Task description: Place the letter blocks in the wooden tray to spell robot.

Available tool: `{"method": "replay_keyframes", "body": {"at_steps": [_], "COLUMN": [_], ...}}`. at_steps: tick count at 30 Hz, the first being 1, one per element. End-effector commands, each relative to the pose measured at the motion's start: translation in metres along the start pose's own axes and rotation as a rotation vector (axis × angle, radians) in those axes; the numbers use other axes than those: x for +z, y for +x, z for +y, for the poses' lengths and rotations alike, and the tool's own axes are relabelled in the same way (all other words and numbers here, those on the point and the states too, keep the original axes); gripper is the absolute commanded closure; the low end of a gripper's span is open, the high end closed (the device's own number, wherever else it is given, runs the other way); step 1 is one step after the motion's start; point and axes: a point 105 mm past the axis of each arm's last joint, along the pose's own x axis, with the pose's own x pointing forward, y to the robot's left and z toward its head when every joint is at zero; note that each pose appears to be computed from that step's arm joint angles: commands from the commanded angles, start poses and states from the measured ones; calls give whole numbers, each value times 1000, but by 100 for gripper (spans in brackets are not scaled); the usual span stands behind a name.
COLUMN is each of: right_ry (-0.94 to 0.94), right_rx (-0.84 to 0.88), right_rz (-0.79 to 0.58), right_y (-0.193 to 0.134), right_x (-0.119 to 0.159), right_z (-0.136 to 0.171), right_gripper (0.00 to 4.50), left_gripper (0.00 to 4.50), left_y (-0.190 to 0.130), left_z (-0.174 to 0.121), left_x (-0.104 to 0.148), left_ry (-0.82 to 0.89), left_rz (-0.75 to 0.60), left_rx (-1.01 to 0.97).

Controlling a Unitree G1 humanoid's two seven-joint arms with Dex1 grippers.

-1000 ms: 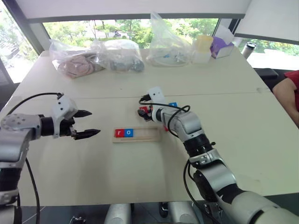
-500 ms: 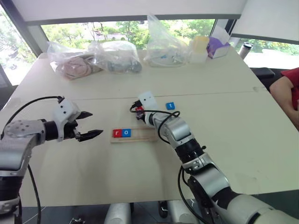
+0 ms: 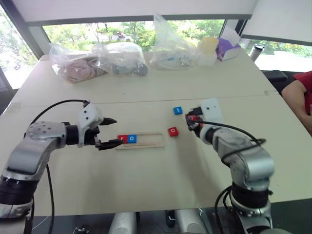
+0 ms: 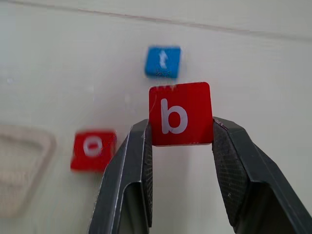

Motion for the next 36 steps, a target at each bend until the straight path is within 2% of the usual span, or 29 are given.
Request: {"method": "replay_keyframes", "body": {"at_steps": [1,4,8,10,15,20,23,24,28,30,32,36], "right_ry": [58,171,219,230,193,73,-77,-103,-345,-465,-527,-618], "right_rx": [-34,7,22,28,3,26,139,194,545,695,779,842], "right_rz": [35,95,151,162,151,18,-95,-88,-88,-87,-70,-52], "right_y": [-7,0,7,8,9,-6,-21,-23,-31,-28,-20,4], "right_x": [-12,-29,-40,-42,-38,-6,27,30,25,10,-4,-20], "right_z": [1,14,24,26,21,6,-6,-10,-10,-8,-11,-18], "right_gripper": [337,337,337,230,4,4,4,4,4,4,4,4], "left_gripper": [0,0,0,0,0,0,0,0,0,0,0,0], "left_y": [1,8,12,13,14,13,6,4,4,7,6,0], "left_z": [2,5,10,10,9,9,10,9,-2,-12,-16,-14], "left_x": [9,13,16,15,8,9,15,17,29,29,30,33], "left_ry": [40,64,80,88,114,115,90,82,52,48,45,29], "left_rz": [-10,-11,-16,-10,25,24,5,-3,-61,-53,-52,-51], "left_rx": [-15,-38,-49,-53,-57,-63,-78,-84,-125,-154,-153,-115]}}
